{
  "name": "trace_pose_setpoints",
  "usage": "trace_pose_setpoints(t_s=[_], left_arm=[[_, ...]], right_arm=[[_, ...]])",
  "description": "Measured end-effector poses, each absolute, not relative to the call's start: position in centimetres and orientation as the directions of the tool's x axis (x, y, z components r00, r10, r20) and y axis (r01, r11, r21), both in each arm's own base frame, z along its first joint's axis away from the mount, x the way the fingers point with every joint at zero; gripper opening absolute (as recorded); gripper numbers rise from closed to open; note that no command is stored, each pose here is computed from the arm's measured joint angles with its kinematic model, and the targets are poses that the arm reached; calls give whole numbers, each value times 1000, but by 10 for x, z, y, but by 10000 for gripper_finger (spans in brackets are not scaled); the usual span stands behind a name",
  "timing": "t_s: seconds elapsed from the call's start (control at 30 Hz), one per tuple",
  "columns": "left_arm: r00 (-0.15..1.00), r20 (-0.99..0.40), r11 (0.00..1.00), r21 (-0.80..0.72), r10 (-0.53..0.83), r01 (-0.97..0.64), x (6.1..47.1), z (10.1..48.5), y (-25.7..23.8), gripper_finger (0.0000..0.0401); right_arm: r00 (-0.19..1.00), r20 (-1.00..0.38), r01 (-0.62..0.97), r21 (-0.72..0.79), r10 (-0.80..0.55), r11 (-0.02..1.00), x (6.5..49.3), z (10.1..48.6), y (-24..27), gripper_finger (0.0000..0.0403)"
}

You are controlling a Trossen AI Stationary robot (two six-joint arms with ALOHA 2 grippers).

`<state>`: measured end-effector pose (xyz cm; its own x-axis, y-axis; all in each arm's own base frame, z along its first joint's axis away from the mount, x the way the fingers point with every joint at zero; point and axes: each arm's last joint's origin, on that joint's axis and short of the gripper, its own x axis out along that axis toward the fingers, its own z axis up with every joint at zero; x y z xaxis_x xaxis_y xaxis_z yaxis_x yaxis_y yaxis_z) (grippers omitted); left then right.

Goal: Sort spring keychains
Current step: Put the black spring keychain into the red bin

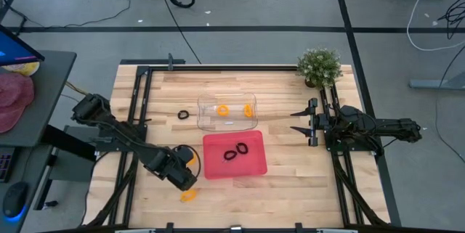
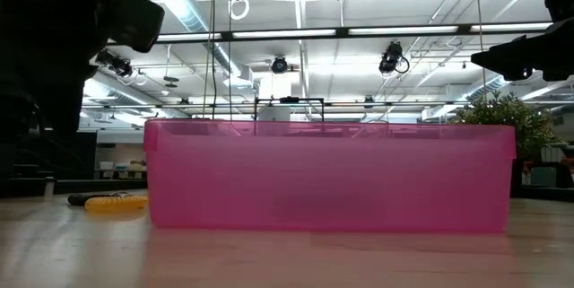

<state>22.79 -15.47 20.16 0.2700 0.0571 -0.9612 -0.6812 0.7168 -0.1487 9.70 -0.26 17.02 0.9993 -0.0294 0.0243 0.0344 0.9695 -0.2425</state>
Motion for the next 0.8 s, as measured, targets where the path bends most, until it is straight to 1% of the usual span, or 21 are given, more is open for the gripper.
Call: trace_pose_setpoints(t_s=[0.23, 0.4, 0.6, 0.8], left_arm=[[241, -968, 735, -112, 71, -669, 231, 201, -146, 177], [219, -974, 759, -102, 55, -643, 235, 201, -138, 177], [198, -979, 762, -90, 51, -641, 241, 202, -122, 177], [162, -984, 766, -46, 76, -641, 244, 202, -107, 177]], right_arm=[[999, 25, 35, -243, -30, 970, 97, 170, -3, 222], [999, 24, 34, -243, -29, 970, 97, 170, -3, 222], [999, 24, 34, -243, -29, 970, 97, 170, -3, 222], [999, 24, 34, -243, -29, 970, 97, 170, -3, 222]])
